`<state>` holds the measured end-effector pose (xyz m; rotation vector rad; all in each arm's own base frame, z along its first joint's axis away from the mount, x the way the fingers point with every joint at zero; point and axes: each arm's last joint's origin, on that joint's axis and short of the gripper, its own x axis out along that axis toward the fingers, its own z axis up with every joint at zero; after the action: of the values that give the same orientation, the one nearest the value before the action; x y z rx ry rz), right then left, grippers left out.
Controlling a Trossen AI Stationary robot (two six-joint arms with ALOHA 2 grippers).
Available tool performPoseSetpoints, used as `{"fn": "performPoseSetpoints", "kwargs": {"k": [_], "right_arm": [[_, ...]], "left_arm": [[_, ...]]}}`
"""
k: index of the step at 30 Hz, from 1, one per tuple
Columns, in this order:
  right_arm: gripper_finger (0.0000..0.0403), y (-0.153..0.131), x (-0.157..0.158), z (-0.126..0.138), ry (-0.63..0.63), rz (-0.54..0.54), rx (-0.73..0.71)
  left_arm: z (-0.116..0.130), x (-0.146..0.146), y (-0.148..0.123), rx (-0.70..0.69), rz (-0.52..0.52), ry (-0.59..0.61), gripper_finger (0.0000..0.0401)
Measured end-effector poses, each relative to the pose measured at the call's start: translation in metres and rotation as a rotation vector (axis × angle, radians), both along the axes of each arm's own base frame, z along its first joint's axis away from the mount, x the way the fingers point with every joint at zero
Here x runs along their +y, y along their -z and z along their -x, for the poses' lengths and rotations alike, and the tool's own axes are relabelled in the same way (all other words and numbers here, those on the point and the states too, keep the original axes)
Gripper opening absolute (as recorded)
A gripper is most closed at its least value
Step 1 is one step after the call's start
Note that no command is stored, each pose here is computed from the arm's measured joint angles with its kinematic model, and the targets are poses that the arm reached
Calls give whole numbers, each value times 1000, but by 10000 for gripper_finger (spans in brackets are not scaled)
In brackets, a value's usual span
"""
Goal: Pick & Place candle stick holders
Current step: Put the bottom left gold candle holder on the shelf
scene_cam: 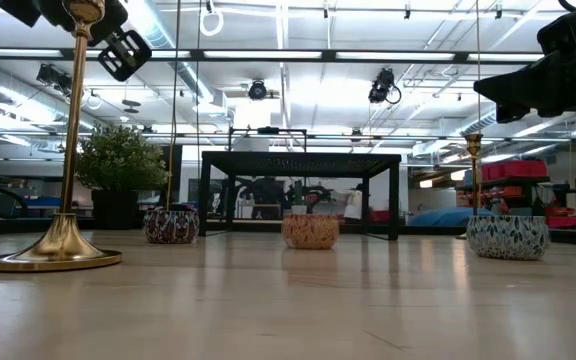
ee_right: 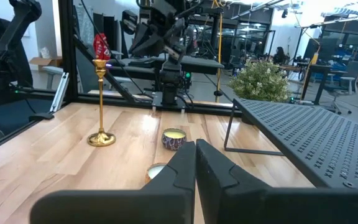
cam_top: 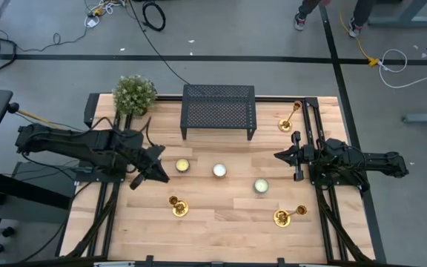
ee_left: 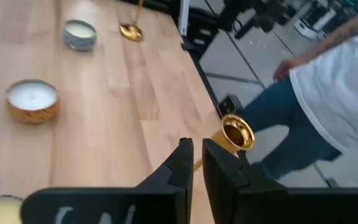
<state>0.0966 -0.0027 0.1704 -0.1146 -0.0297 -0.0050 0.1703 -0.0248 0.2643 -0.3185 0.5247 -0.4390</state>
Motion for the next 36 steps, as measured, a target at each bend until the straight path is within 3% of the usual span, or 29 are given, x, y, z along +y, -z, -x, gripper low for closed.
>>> {"fn": "performPoseSetpoints", "kwargs": {"k": [13,21,29,36], "right_arm": [[13,0,0,0,0,0,0],[13,0,0,0,0,0,0],[13,0,0,0,0,0,0],[13,0,0,0,0,0,0]], "left_arm": [[-12,-29,19,41,-132,206,160],[-22,-43,38,133,-185,227,232],[-38,-50,62,227,-251,205,249],[-56,-56,72,177,-236,195,244]]}}
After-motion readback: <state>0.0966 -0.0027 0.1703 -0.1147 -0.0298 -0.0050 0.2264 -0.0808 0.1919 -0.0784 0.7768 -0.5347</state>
